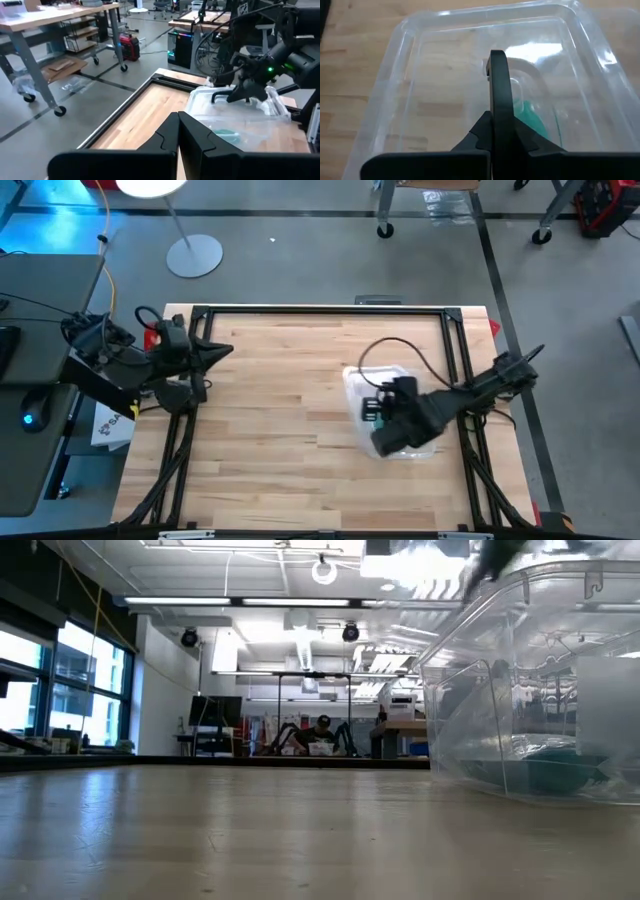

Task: Roll bandage
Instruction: Return to Home Position

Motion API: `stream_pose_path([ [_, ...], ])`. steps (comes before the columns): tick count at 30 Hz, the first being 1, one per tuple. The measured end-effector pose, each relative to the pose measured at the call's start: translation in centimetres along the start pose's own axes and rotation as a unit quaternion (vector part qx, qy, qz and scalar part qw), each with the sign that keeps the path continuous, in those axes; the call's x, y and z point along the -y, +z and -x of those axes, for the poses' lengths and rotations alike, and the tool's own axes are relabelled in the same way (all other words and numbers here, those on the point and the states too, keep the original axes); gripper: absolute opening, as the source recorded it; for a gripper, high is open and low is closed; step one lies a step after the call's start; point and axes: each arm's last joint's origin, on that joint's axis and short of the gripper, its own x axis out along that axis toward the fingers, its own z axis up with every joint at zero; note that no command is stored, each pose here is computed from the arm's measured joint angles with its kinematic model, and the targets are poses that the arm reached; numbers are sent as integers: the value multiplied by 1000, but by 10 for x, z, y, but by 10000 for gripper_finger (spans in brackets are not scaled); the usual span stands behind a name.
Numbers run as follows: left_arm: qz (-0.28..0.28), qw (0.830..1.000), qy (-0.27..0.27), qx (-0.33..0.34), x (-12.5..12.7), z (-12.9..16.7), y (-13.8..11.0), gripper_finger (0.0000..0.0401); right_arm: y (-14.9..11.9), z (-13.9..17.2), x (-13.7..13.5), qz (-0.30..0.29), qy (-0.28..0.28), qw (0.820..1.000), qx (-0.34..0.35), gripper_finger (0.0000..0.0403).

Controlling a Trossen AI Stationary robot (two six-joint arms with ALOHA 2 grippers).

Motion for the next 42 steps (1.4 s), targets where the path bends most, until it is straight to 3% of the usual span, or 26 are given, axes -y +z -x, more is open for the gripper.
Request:
stream_pose_path([
  [6, -3, 1000, -8, -14, 10, -7, -3, 0, -1, 14, 39, -33, 18, 999, -12, 10],
  [9, -12, 1000, -5, -19, 17, -11, -5, 0, 5, 21, 47, -20, 30, 999, -21, 10],
  [17, -6, 999, 27, -37, 33, -33, -11, 0, 2, 3, 51, 24, -7, 1000, -15, 10],
  [37, 29, 993, 38, -110, 48, -85, -22, 0, -13, -21, 49, 3, -58, 998, 1, 10],
  [42, 30, 992, 32, -117, 48, -87, -23, 0, -19, -23, 48, 1, -77, 997, -29, 43],
])
